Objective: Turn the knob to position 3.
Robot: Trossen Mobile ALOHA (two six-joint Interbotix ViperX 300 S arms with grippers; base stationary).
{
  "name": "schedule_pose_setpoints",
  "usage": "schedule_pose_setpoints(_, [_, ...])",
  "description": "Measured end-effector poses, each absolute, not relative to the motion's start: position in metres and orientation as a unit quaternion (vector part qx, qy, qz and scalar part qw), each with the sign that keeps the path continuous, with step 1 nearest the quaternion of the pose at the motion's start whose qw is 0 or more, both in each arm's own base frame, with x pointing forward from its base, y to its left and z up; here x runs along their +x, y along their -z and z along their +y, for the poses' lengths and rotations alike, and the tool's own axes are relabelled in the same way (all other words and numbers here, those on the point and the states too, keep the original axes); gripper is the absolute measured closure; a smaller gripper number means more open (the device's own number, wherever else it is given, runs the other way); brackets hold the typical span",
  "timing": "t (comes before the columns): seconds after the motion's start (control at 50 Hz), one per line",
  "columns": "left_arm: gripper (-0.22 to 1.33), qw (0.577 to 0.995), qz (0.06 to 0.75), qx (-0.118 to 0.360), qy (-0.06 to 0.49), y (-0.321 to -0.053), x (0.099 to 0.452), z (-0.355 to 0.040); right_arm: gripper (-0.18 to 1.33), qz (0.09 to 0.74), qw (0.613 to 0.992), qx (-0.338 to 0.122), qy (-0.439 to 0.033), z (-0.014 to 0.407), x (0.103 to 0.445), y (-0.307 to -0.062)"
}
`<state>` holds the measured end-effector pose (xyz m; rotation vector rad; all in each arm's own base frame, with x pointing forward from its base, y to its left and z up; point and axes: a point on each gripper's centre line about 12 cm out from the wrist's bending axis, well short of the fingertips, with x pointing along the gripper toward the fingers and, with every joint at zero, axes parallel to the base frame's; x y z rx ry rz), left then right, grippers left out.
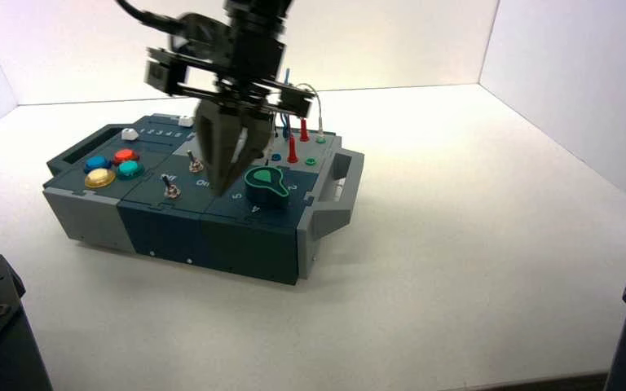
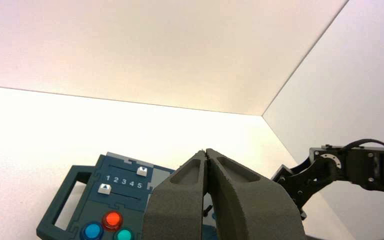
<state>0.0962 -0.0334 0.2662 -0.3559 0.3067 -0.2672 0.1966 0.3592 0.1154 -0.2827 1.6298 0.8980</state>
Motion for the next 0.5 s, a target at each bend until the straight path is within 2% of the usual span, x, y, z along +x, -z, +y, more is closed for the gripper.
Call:
schedule_pose_setpoints(0.16, [1.28,0.964,0.151,-0.172,0.132,-0.266,0.096,-0.033,1.29,0.669,0.601,-0.131,-0.418,0.371,0.197,-0.13])
schedule_pose_setpoints(0.5, [1.28,0.967,0.144,-0.162,0.134,-0.271,0.096,-0.033,1.29,0.59,0.647,-0.128,-0.465,0.39,0.213,-0.182])
